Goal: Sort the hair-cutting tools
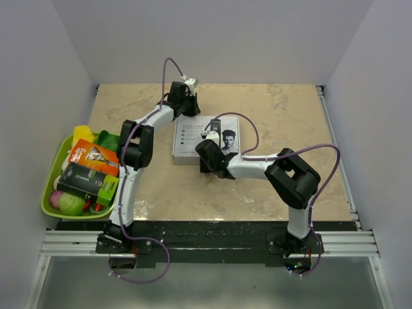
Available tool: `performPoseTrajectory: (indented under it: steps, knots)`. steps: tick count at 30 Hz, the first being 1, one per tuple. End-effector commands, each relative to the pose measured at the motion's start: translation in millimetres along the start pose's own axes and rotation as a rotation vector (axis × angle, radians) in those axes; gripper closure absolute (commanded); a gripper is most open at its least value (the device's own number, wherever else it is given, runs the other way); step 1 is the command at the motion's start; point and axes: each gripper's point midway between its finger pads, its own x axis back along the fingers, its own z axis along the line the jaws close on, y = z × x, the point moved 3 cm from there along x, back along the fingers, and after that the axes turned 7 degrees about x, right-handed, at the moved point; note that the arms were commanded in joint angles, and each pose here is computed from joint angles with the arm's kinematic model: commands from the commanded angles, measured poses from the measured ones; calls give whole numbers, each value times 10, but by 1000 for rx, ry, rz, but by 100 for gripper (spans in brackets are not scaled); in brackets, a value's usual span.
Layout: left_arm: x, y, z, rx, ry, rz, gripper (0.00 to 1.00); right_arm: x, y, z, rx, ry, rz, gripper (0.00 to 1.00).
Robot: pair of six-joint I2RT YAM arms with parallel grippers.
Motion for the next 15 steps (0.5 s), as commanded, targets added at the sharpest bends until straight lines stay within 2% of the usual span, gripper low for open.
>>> performPoseTrajectory:
  steps: [1,3,5,6,7,9,13,15]
  knots:
    - [141,-1026,-83,61,-11,356,100,-298,-204,-556,69,-150,88,100]
    - [168,-974,-104,63,-7,345,100,-240,-155,-526,64,-129,79,100]
    - [230,-870,-145,60,-2,326,100,-150,-95,-527,65,-121,67,96]
    - [256,-821,-171,57,-6,316,100,-109,-96,-546,71,-127,73,91]
    - [330,-708,-231,49,-12,294,100,-59,-64,-552,75,-129,65,83]
    - [418,-607,-287,44,-14,274,100,105,77,-541,75,-117,32,75]
    - [843,-171,-531,14,-24,167,100,444,278,-572,86,-108,-16,65]
    - [1018,-64,-594,10,-16,132,93,679,419,-584,94,-100,-45,59]
